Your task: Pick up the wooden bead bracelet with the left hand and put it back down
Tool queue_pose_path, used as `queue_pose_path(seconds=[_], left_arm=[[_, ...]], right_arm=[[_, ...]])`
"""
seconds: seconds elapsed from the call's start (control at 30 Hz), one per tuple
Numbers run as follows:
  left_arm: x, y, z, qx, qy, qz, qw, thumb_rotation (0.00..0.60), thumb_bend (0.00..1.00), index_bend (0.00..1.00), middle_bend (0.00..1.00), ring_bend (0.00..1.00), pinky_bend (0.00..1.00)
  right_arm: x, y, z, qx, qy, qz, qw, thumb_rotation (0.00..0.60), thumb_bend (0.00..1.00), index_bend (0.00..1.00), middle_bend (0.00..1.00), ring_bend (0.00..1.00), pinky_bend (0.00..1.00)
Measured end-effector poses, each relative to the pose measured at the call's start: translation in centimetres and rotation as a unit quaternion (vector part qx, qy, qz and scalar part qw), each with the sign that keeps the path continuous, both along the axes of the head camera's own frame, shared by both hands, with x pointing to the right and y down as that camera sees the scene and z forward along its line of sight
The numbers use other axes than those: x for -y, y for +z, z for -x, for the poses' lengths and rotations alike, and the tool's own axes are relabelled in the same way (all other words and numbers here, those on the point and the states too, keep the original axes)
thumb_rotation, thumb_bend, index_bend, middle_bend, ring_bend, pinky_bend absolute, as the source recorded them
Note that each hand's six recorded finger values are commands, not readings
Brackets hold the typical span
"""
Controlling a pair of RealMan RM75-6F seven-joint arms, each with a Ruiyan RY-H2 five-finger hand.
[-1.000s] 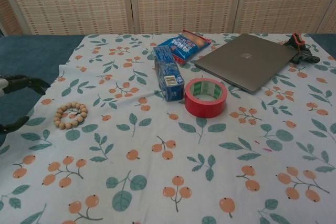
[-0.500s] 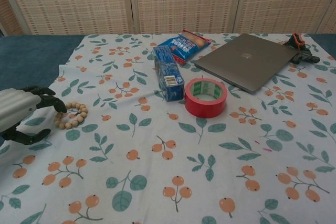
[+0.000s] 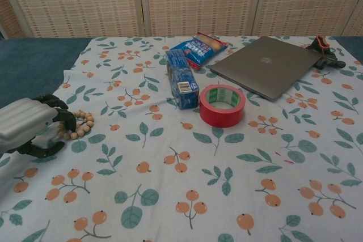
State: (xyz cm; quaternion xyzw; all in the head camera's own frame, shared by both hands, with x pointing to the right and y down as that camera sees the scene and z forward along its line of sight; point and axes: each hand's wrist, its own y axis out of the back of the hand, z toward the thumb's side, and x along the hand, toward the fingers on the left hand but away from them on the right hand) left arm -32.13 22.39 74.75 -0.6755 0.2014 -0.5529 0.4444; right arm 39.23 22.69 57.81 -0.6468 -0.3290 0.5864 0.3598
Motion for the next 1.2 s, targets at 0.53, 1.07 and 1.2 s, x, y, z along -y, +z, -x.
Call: queue_pose_path(seconds=[0.53,1.07,1.2], left_arm=[[0.9,0.0,0.2,-0.022,-0.026,-0.024,0.9991,0.600,0.47,0.68,0.68,0.35,0.14],[6.7,-0.6,3.8,-0.175,-0.288,-0.027,0.9410,0.600,0.78,0.75,0.80,0.46,0.28],[8.0,-0.5,5.3,-0.181,-0.363,-0.007,0.9139,0.600,0.81,0.75,0.81,0.47,0.32]], right_arm=[[0.0,0.0,-0.1,0.002,0.002,0.002,1.0000,0.559,0.11,0.00,0.00,0.00,0.00],[-0.1,0.5,0.2,0.004,0.000,0.013,0.9999,0.559,0.11,0.00,0.00,0.00,0.00],[-0.1,0.7,0.2,0.004,-0.001,0.016,0.9999,0.559,0.11,0.00,0.00,0.00,0.00]])
